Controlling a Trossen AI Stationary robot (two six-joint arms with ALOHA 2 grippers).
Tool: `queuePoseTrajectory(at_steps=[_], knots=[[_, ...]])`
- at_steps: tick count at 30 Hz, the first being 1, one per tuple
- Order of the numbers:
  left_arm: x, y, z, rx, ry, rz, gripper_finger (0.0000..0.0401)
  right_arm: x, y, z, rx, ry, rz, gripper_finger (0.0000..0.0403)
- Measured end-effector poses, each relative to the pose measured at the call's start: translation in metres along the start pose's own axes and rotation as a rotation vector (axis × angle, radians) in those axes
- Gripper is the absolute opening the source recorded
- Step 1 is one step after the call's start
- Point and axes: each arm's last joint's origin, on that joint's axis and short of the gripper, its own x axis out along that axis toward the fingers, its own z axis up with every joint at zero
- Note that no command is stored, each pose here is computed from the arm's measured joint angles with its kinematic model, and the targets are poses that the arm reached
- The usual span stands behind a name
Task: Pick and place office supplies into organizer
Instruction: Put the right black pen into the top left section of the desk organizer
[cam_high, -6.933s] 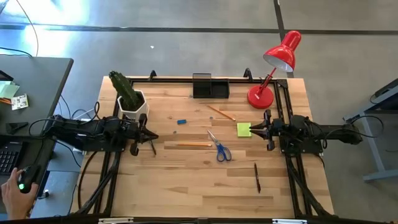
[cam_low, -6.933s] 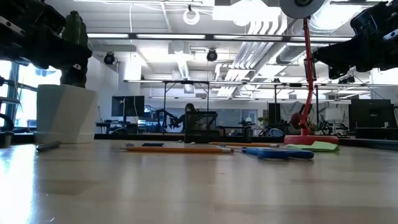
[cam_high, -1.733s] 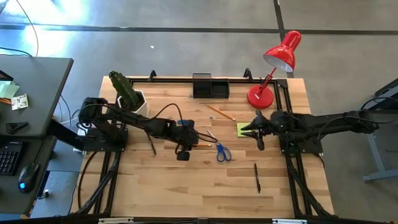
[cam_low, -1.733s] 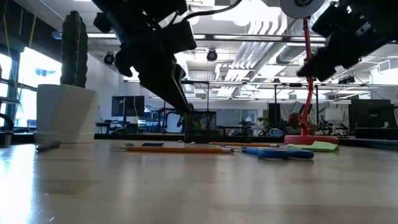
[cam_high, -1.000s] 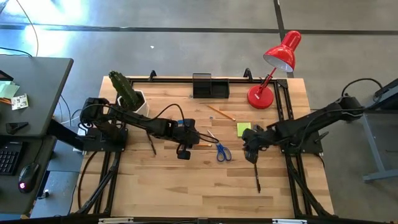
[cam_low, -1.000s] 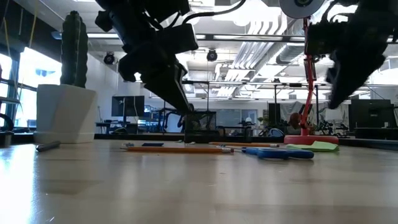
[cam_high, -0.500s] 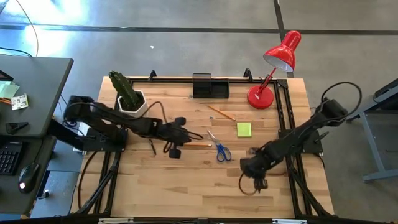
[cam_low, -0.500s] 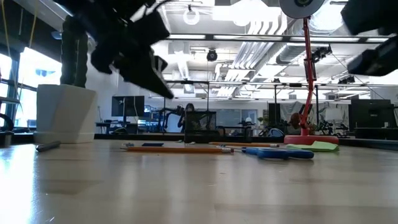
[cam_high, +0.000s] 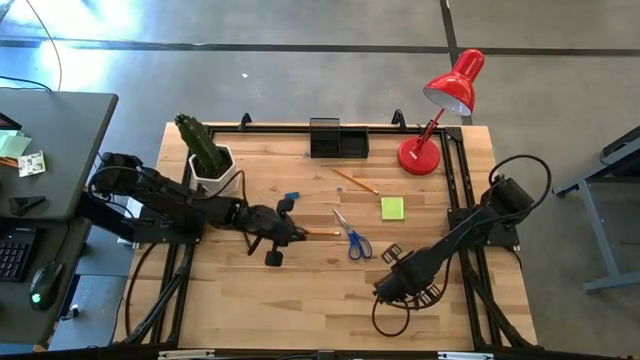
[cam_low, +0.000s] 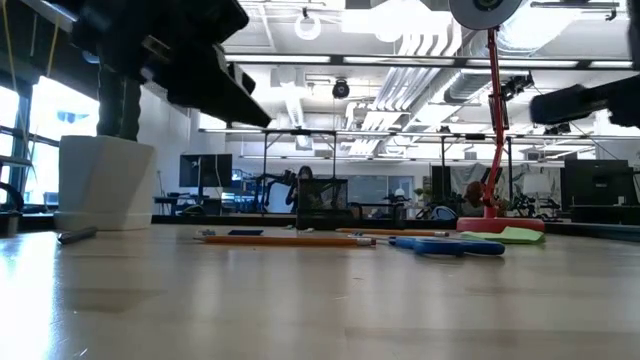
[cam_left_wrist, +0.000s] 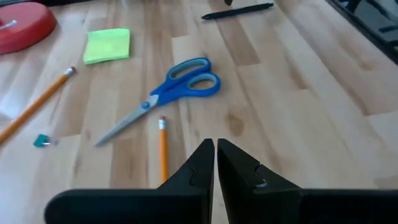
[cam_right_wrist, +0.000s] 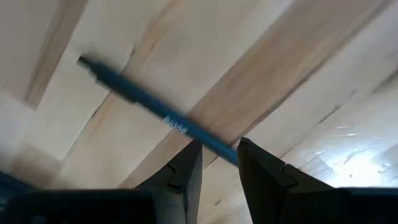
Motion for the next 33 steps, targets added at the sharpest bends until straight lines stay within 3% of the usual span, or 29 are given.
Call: queuePoseTrajectory(at_steps=[12, 20, 33], knots=[[-0.008, -0.043, 0.001, -0.087, -0.127, 0.046, 0.0012, 0.005, 0.038, 0.002, -0.254, 0.020, -0.113, 0.0131], [-0.012, -0.055, 0.002, -0.164, -0.166, 0.088, 0.0012, 0.028, 0.055, -0.004, -0.327, 0.020, -0.160, 0.0133], [-0.016, -0.068, 0.000, -0.222, -0.187, 0.137, 0.0012, 0.030, 0.062, 0.003, -0.393, -0.054, -0.209, 0.0132]])
